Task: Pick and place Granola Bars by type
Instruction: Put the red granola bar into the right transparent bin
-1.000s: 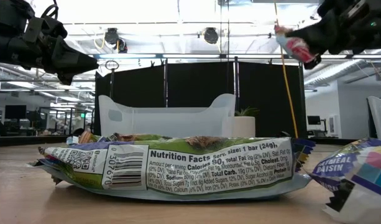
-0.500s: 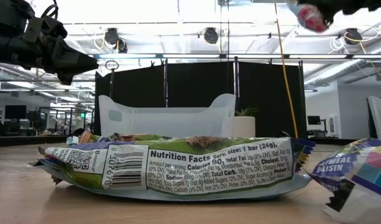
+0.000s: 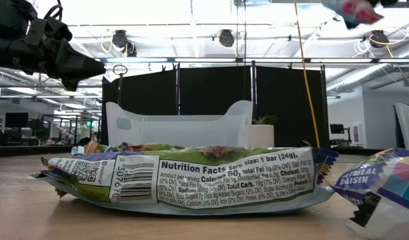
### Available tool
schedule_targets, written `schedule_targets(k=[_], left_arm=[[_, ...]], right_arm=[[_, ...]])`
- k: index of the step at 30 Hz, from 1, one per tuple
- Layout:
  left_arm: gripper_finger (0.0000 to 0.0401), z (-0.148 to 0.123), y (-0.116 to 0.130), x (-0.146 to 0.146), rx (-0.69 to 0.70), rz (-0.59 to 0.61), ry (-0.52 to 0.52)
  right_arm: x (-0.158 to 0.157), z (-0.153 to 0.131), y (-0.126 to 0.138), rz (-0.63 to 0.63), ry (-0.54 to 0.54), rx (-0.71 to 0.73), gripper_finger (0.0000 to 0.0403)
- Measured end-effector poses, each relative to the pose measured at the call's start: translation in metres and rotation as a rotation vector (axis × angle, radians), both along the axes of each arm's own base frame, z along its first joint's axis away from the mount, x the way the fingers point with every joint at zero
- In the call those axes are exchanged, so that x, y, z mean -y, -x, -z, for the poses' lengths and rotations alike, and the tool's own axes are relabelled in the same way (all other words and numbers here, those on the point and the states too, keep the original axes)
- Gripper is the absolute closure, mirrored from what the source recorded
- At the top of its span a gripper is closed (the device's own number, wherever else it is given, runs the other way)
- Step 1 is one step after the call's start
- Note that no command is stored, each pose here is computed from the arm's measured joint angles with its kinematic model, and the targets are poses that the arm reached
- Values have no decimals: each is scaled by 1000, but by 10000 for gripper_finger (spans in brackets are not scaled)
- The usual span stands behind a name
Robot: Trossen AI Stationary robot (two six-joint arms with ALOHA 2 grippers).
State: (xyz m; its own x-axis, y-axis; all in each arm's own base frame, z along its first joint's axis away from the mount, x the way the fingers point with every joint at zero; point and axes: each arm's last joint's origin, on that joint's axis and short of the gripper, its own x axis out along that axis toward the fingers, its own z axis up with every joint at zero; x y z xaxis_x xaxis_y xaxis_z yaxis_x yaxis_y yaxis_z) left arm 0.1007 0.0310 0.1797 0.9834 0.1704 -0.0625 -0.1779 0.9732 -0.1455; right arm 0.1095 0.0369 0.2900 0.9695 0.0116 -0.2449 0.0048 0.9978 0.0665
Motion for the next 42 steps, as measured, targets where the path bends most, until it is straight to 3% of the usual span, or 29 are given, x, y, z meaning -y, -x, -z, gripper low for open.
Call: schedule_targets(k=[7,12,20,26,42], left_arm=[[308,0,0,0,0,0,0],[308,0,0,0,0,0,0],[308,0,0,0,1,0,-1],[308,0,0,0,0,0,0],[308,0,0,0,0,0,0]], right_arm=[[-9,21,-11,73,-205,-210,403],[-25,29,-15,-10,-351,-319,403],[-52,44,-7,-48,-630,-586,403],[-64,47,0,12,-837,-699,403],[-64,53,6,196,-1012,-803,403]])
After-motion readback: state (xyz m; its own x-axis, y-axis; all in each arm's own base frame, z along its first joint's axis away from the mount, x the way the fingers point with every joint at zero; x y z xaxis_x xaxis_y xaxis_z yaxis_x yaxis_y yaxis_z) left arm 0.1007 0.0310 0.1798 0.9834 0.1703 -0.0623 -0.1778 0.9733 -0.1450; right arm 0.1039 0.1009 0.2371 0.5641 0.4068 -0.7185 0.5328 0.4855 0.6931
